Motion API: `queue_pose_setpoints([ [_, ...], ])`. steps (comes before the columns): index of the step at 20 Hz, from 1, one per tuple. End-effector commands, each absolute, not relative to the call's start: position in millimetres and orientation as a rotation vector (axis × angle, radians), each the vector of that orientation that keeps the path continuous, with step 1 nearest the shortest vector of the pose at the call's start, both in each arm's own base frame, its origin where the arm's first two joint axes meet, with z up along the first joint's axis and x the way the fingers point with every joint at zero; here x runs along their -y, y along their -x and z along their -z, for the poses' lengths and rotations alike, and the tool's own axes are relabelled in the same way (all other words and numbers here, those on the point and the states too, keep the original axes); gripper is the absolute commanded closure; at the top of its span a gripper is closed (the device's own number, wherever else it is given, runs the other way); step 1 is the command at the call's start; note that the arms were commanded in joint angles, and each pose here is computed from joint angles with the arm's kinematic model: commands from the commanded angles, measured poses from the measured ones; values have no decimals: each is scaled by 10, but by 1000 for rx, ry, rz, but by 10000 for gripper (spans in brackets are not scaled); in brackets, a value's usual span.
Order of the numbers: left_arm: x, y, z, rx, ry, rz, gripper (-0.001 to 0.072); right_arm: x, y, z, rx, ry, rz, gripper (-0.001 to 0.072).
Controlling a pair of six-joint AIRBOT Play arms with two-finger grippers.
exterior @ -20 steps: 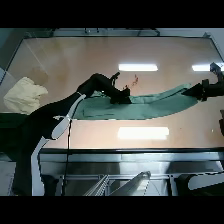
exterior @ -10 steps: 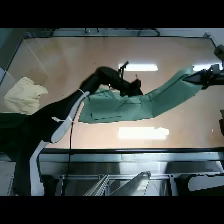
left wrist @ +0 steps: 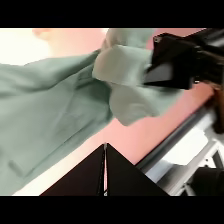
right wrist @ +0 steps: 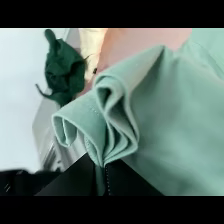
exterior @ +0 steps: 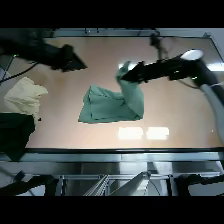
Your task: Fold the shirts.
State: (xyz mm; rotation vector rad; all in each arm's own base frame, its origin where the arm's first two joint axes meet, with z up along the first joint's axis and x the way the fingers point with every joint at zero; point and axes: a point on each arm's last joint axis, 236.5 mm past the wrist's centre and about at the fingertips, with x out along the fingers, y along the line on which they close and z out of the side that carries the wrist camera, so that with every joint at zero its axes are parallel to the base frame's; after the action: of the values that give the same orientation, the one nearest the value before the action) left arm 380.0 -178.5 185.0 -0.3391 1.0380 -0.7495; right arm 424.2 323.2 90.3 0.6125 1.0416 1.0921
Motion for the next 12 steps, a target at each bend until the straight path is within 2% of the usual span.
queue_pose_setpoints([
  [1,1124,-3258,-1757,-993,345,598,690,-4071,-4351,-198,-1000,-563,-956,673],
  [2,1027,-3165,-1700,-985,366,562,690,-4194,-4343,0,-1018,-586,-934,424],
  [3,949,-3091,-1648,-982,385,532,690,-4250,-4281,147,-1056,-598,-938,116],
  [4,887,-3011,-1612,-977,399,508,689,-4235,-4227,204,-1088,-600,-955,110],
  [5,859,-2948,-1604,-961,411,494,690,-4168,-4195,175,-1109,-601,-981,162],
  [7,900,-2831,-1680,-909,446,512,690,-3857,-4241,-94,-1108,-618,-1038,162],
  [8,939,-2781,-1742,-874,463,533,690,-3604,-4301,-284,-1104,-644,-1054,165],
  [9,971,-2735,-1793,-851,476,548,690,-3321,-4355,-460,-1104,-673,-1056,232],
  [12,1031,-2597,-1867,-836,455,567,690,-2280,-4464,-694,-1148,-671,-924,239],
])
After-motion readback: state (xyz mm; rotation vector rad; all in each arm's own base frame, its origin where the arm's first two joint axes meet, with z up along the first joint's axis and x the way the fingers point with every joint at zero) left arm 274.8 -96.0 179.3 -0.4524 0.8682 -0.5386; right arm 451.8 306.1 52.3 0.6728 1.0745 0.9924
